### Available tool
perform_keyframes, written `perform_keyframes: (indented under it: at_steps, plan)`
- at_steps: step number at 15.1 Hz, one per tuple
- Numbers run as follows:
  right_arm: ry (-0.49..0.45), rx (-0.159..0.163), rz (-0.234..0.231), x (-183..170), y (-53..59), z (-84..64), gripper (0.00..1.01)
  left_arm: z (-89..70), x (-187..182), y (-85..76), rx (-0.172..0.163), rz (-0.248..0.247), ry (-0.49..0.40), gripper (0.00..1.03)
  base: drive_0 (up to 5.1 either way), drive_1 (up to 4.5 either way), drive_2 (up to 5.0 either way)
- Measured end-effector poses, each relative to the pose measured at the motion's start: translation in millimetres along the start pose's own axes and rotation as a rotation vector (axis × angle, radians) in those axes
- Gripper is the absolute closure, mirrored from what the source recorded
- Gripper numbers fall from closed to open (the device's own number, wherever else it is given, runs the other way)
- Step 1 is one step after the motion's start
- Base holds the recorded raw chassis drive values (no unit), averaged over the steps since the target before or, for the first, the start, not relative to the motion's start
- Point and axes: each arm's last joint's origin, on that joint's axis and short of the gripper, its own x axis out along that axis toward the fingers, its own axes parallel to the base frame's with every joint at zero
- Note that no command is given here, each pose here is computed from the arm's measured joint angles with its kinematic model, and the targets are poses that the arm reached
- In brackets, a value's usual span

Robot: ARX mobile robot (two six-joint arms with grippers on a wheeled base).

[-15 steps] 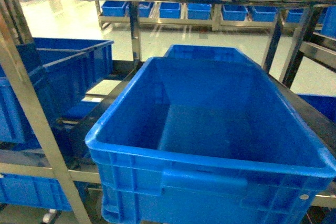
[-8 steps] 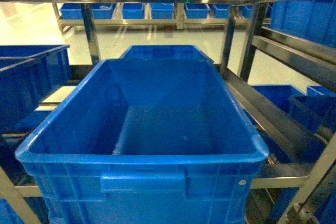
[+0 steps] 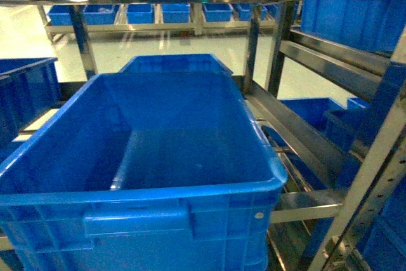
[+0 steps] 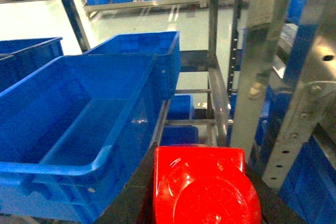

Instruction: Pick red block from blue box to shelf

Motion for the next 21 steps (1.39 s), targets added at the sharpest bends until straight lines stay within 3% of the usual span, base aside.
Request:
perform_keyframes:
  at_steps: [14, 21]
  plan:
    - [0.003, 0.001, 0.01, 0.4, 0.7, -0.4, 0.75, 0.0, 0.0, 0.2, 0.0, 0.002, 0.0, 0.05, -1.2, -1.24, -1.2]
    - [0.011, 0.002, 0.01, 1.0, 0.5, -1.2, 0.75, -0.2, 0.0, 0.3, 0.0, 0.003, 0.002, 0.05, 0.0, 3.66, -3.8]
